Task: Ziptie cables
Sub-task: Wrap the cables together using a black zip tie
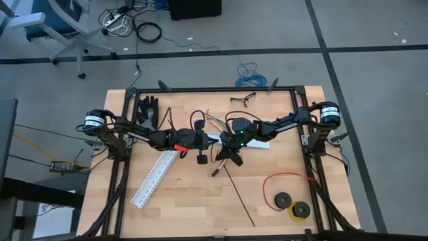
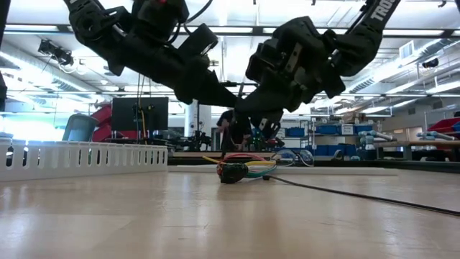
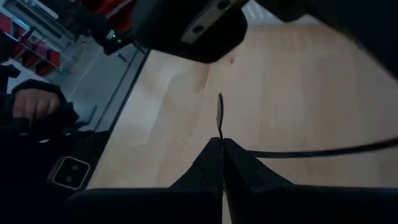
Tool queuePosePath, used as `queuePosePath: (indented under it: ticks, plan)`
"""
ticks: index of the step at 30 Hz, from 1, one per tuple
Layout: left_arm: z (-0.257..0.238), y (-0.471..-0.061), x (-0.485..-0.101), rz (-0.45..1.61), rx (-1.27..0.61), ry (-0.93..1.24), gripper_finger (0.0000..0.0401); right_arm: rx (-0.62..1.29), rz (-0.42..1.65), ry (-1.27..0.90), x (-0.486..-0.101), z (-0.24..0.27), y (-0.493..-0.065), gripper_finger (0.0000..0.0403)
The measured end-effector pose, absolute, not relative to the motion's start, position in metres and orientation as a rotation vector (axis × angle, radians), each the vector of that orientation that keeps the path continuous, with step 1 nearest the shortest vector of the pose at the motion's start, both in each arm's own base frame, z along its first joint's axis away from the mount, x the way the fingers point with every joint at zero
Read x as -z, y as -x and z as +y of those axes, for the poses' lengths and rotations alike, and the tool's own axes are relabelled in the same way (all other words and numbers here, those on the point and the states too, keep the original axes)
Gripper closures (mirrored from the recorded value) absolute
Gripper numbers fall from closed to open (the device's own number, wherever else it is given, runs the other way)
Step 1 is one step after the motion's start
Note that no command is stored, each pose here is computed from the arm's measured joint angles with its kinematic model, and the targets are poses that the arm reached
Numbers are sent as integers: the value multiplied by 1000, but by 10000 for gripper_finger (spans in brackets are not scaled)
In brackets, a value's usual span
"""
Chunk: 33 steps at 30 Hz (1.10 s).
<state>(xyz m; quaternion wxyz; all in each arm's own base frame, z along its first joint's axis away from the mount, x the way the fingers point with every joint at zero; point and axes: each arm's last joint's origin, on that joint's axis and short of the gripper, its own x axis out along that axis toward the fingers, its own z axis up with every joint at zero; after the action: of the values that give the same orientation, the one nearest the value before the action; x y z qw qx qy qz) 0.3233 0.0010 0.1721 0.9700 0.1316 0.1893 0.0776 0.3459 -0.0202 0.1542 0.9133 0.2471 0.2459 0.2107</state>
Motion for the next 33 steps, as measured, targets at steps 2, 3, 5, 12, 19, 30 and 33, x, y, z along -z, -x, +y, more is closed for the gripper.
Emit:
queuePosePath:
  ticks: [2,3,5,12,19,30,33]
  plan:
    - [-1,-323,-171,398,-138,-320,401,-435,506,-512,-154,-21,-346,403]
    - [-2,-323,-170,410,-125,-356,401,-435,507,-514,-155,-21,-346,403]
    - [-6,-322,-170,412,-98,-420,401,-437,512,-531,-155,-21,-346,403]
    - [-12,-323,-173,379,-73,-487,401,-426,520,-565,-154,-26,-345,403]
    - [-14,-325,-177,338,-70,-529,401,-422,528,-575,-154,-26,-345,403]
    - [-25,-324,-178,337,-55,-661,401,-400,536,-598,-153,-32,-344,403]
    - [-27,-324,-178,340,-62,-678,401,-392,535,-609,-153,-34,-344,403]
